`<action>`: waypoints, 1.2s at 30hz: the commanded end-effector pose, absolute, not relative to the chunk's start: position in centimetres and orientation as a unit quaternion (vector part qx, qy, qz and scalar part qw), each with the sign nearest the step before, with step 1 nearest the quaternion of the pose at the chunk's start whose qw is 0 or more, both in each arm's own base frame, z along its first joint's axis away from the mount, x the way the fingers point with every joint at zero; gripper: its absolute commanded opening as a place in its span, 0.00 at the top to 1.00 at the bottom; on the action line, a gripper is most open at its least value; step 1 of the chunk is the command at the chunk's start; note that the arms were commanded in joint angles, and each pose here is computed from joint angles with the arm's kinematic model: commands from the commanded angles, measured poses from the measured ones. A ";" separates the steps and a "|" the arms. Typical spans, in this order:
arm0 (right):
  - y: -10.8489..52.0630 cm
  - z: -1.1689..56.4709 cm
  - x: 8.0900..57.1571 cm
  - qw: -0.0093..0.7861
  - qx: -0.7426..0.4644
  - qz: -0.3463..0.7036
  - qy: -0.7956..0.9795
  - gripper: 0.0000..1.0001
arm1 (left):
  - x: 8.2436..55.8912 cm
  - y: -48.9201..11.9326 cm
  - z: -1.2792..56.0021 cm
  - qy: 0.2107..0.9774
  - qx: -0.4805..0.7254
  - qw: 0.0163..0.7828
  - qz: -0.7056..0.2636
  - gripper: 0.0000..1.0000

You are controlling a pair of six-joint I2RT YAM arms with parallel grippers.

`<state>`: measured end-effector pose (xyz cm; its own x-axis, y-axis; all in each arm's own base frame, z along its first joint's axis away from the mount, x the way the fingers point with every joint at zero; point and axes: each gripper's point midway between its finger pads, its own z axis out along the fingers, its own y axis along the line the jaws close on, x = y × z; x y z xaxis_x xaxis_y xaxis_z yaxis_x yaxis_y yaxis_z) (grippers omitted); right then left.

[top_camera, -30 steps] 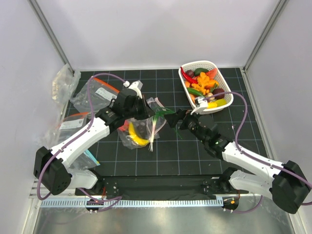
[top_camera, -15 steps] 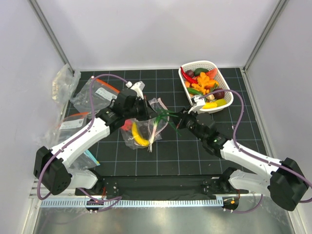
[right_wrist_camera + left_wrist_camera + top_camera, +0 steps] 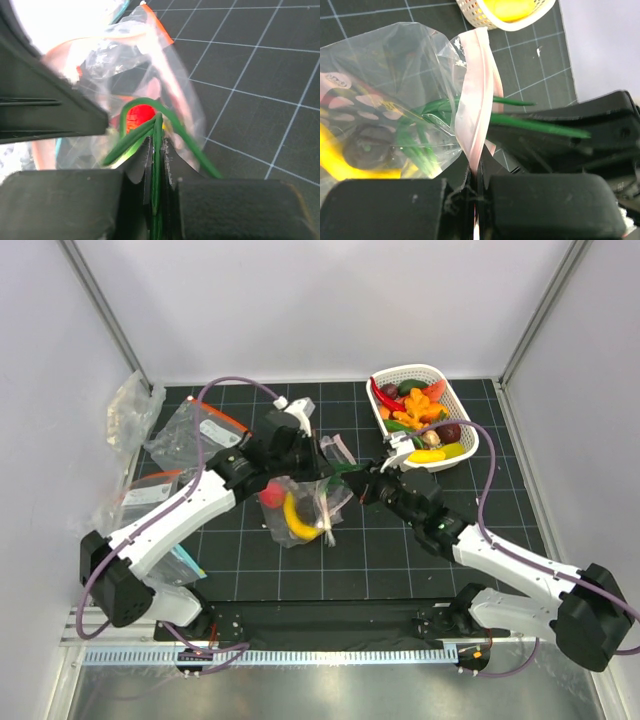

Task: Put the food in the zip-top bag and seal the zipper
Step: Place the fake vegetable in the zipper food storage bag.

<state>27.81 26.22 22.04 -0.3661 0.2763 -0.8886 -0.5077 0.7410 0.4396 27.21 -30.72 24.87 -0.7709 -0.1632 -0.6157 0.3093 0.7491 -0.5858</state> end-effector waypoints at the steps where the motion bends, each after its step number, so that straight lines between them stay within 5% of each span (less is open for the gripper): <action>1: 27.6 24.7 27.3 0.571 -0.110 0.364 0.727 0.99 | 27.0 -33.2 26.8 0.871 0.074 0.342 -0.344 0.98; 8: 28.2 22.9 28.0 0.554 -0.121 0.326 0.757 0.99 | 25.4 -37.2 28.2 0.883 0.133 0.307 -0.330 0.98; 15: 29.0 20.3 29.0 0.531 -0.108 0.313 0.780 0.99 | 26.0 -36.2 29.6 0.863 0.114 0.355 -0.342 0.96; 19: 29.1 21.1 28.4 0.531 -0.114 0.328 0.772 0.60 | 26.8 -34.8 28.3 0.866 0.107 0.368 -0.322 0.96; 22: 28.5 22.0 28.1 0.543 -0.111 0.329 0.765 0.46 | 27.7 -33.5 26.6 0.871 0.096 0.375 -0.304 0.96; 31: 28.6 23.5 27.1 0.531 -0.144 0.331 0.767 0.22 | 30.3 -30.6 24.1 0.872 0.039 0.359 -0.332 0.98; 33: 28.8 23.7 27.0 0.530 -0.146 0.336 0.765 0.24 | 30.4 -30.4 24.0 0.869 0.035 0.364 -0.334 0.98; 36: 28.6 24.1 26.8 0.534 -0.144 0.338 0.761 0.45 | 30.4 -30.5 23.7 0.863 0.027 0.370 -0.343 0.98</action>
<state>27.20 28.23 21.18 -0.4292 0.1100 -0.8965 -0.5445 0.7604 0.3540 29.96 -29.35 20.03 -0.7884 -0.1367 -0.5998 0.2376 0.8316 -0.5019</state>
